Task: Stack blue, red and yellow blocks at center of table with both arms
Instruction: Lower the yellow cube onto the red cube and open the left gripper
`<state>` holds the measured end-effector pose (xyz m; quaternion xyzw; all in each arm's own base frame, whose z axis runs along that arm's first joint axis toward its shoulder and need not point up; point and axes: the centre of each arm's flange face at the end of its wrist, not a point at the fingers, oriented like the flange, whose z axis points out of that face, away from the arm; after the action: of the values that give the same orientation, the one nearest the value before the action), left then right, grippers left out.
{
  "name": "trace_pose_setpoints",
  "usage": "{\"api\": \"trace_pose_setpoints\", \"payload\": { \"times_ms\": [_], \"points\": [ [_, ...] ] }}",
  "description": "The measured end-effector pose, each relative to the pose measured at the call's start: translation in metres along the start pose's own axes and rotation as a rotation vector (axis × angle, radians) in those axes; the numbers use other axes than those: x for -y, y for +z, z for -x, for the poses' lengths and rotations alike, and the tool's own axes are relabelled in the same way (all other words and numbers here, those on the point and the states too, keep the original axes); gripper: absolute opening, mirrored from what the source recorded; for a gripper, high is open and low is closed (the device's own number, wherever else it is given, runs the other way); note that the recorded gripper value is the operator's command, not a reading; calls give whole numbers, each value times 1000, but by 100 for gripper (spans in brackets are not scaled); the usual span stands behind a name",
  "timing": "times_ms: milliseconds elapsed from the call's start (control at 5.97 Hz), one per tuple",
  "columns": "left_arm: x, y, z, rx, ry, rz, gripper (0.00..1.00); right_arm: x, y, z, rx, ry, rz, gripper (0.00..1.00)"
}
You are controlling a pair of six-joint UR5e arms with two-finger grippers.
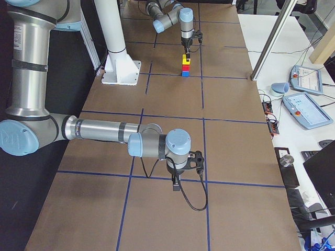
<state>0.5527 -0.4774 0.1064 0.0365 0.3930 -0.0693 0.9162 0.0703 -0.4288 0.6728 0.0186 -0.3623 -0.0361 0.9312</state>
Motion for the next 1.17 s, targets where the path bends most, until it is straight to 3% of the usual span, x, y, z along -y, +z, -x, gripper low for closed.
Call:
{"api": "trace_pose_setpoints", "payload": {
  "times_ms": [503,1005,1173],
  "points": [
    [1,0,-1,-10,3,-3,45,0,0,0,0,-1,0,100],
    [2,-1,-1,-10,-4,-5,100,0,0,0,0,-1,-1,100],
    [2,-1,-1,-10,-6,-5,100,0,0,0,0,-1,0,100]
  ]
}}
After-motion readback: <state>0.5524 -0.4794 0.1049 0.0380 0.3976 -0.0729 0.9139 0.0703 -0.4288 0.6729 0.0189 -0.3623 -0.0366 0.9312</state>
